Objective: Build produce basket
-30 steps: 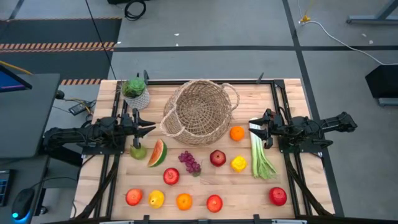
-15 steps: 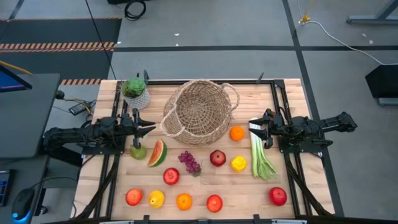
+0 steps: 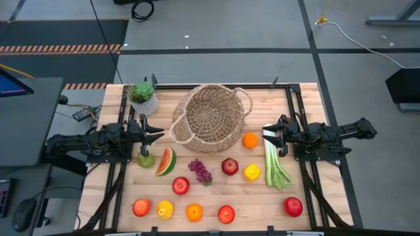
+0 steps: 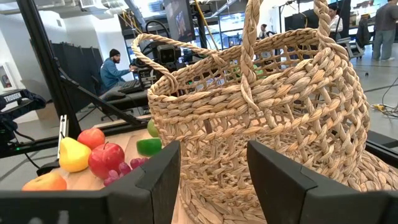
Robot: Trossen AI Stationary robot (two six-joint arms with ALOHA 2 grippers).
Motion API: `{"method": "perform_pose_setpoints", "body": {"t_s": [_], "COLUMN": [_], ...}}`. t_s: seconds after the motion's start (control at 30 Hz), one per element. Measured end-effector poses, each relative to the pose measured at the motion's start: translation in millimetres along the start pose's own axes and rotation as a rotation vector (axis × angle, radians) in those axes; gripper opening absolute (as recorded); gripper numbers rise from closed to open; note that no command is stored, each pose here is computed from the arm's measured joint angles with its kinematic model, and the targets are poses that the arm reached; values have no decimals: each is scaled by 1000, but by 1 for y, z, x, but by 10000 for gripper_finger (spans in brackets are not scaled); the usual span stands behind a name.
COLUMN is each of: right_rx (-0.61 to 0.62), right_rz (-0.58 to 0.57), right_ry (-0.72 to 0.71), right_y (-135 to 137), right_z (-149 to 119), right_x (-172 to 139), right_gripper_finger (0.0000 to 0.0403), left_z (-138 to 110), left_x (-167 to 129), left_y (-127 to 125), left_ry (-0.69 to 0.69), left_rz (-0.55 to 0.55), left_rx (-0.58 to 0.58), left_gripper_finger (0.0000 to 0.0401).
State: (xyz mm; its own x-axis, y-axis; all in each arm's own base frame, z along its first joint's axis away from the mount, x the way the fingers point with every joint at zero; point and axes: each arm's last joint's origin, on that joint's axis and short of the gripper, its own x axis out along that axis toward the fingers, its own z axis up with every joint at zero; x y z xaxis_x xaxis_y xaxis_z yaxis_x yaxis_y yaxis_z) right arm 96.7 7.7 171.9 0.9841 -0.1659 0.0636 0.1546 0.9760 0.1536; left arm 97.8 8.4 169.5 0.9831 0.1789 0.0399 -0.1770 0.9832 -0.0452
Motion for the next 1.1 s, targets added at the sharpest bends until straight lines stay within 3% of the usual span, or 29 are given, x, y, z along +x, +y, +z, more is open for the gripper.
{"method": "perform_pose_setpoints", "body": {"t_s": [0.67,0.93,1.1], "right_rx": [0,3,21], "right_rz": [0,1,8], "right_ry": [0,-10,-58], "right_y": [0,0,1], "right_z": [0,1,6], "right_x": [0,0,0], "right_gripper_finger": [191,191,191], "left_z": [0,0,12], "left_x": [0,0,-1], "left_y": [0,0,0], "left_ry": [0,-2,-125], "left_rz": [0,0,-3], "left_rx": [-1,-74,-49], "left_gripper_finger": [84,89,88]}}
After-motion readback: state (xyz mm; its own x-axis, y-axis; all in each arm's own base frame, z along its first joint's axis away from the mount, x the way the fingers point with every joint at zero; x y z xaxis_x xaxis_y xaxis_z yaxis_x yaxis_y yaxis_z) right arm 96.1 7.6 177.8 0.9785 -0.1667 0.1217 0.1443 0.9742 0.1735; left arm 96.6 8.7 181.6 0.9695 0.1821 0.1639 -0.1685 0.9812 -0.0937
